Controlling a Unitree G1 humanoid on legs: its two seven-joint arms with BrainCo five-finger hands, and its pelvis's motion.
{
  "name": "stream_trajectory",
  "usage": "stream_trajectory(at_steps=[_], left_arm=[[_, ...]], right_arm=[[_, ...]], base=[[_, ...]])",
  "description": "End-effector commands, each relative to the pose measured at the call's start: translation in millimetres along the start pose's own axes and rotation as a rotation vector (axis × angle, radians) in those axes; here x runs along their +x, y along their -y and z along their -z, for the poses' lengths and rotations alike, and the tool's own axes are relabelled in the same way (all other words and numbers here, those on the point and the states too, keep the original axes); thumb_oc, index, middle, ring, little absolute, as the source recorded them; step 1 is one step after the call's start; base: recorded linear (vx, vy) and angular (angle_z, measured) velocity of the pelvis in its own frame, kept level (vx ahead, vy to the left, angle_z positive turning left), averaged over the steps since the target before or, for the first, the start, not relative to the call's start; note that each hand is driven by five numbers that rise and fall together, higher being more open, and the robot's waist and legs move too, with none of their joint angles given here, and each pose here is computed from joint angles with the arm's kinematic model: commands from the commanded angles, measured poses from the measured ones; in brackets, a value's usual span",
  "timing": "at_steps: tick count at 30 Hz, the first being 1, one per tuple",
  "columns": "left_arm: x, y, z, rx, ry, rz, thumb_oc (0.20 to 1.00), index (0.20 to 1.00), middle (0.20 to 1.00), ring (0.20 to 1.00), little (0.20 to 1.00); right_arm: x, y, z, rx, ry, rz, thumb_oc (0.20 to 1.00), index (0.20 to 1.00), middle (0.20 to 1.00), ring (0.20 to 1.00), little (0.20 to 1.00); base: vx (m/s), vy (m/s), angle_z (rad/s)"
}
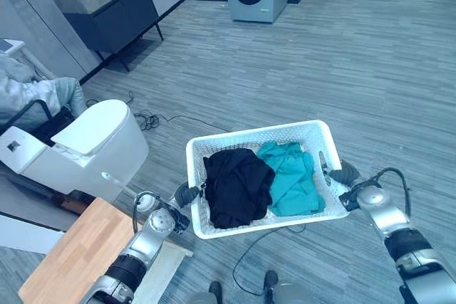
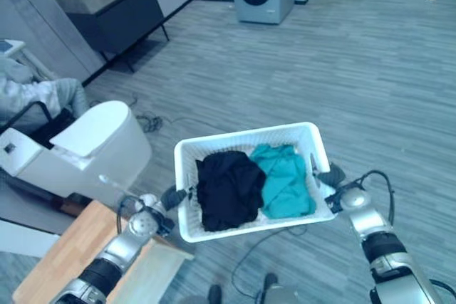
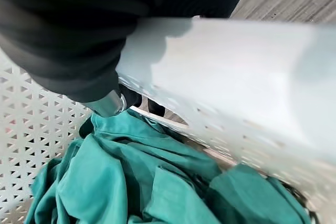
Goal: Grab the laundry basket,head to the washer,open it,put in the laundry and shut it.
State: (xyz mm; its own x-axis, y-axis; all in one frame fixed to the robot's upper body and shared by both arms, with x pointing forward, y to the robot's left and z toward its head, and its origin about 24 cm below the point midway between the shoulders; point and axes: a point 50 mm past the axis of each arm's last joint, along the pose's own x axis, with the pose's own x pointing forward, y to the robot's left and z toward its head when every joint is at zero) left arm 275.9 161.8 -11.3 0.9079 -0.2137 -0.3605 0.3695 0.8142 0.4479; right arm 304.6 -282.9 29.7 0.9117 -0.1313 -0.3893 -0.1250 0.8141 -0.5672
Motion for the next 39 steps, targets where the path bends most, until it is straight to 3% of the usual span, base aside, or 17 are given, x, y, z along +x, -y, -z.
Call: stream_trajectory(at_steps=[1,17,25,33,35,39], left_arm=[[-15.0,-68.5,6.5,0.093,0.010,-0.202,0.200,0.200,0.200,0.200,0.200],[5.9,-70.2,-28.3,0.159,0.096,-0.195,0.200,0.200,0.200,0.200,0.200],[23.9,-72.6,-70.7,0.198,0.188,-0.197,0.200,0.200,0.200,0.200,0.200],[17.6,-89.5,-63.0,0.175,0.176,-0.251,0.200,0.200,0.200,0.200,0.200],[-2.5,-103.9,-45.3,0.170,0.165,-0.299,0.200,0.200,0.200,0.200,0.200],[-8.9,-103.5,-40.3,0.179,0.163,-0.294,0.200,0.200,0.200,0.200,0.200]], right_arm=[[-10.8,65.4,7.3,0.103,-0.007,0.229,0.200,0.200,0.200,0.200,0.200],[-24.8,58.6,20.2,0.126,0.017,0.227,0.200,0.200,0.200,0.200,0.200],[-38.9,63.6,17.8,0.163,0.083,0.244,0.200,0.200,0.200,0.200,0.200],[-26.1,27.1,-4.0,0.230,0.171,0.131,0.200,0.200,0.200,0.200,0.200],[-34.7,2.7,-17.8,0.312,0.272,0.043,0.200,0.200,0.200,0.200,0.200],[-36.8,-2.8,-11.8,0.317,0.260,0.042,0.200,0.200,0.200,0.200,0.200]], base=[[0.01,0.018,0.13],[0.02,-0.080,0.03],[0.09,-0.218,0.17],[0.44,0.062,-0.34],[0.83,0.316,-1.15],[0.42,0.190,-0.63]])
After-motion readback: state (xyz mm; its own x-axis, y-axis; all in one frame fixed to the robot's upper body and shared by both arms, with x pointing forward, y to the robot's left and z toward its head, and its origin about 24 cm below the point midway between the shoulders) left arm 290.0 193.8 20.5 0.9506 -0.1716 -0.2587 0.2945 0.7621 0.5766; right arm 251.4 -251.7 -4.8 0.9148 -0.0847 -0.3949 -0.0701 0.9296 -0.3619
